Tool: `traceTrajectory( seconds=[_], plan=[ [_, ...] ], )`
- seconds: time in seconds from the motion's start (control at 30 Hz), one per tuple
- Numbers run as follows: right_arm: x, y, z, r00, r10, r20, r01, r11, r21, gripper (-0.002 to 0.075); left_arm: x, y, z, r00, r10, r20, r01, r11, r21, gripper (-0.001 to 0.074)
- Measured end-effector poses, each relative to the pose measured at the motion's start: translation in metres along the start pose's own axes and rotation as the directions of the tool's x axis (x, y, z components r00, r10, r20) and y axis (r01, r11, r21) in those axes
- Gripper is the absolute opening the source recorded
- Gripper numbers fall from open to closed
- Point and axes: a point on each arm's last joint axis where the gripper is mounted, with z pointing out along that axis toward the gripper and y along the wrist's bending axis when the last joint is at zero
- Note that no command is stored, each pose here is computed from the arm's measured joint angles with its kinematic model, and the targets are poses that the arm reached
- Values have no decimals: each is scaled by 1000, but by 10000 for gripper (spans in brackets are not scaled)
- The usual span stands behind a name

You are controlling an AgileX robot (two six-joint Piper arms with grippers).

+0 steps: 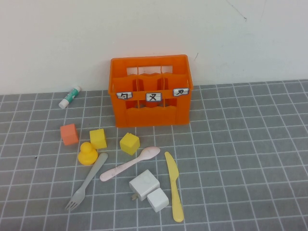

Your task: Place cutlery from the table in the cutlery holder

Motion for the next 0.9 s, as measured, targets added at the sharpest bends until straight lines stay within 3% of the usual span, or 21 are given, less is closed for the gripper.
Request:
traceTrajectory(
  seconds=[0.7, 0.8, 0.83, 0.9],
  plan=[
    [0, 0, 0, 1000, 0, 0, 0, 1000, 0, -3, 0, 0, 0, 1000, -2, 0, 2, 1000, 1, -1],
    [0, 0, 0, 1000, 0, 0, 0, 1000, 0, -3, -2, -4, 0, 985, -174, 15, 174, 984, 45, -1],
    [0, 0, 0, 1000, 0, 0, 0, 1000, 0, -3, -3, -6, 0, 963, -268, 19, 266, 961, 72, -1],
    [0, 0, 0, 1000, 0, 0, 0, 1000, 0, -3, -7, -10, 0, 872, -489, 30, 481, 866, 138, -1]
  ],
)
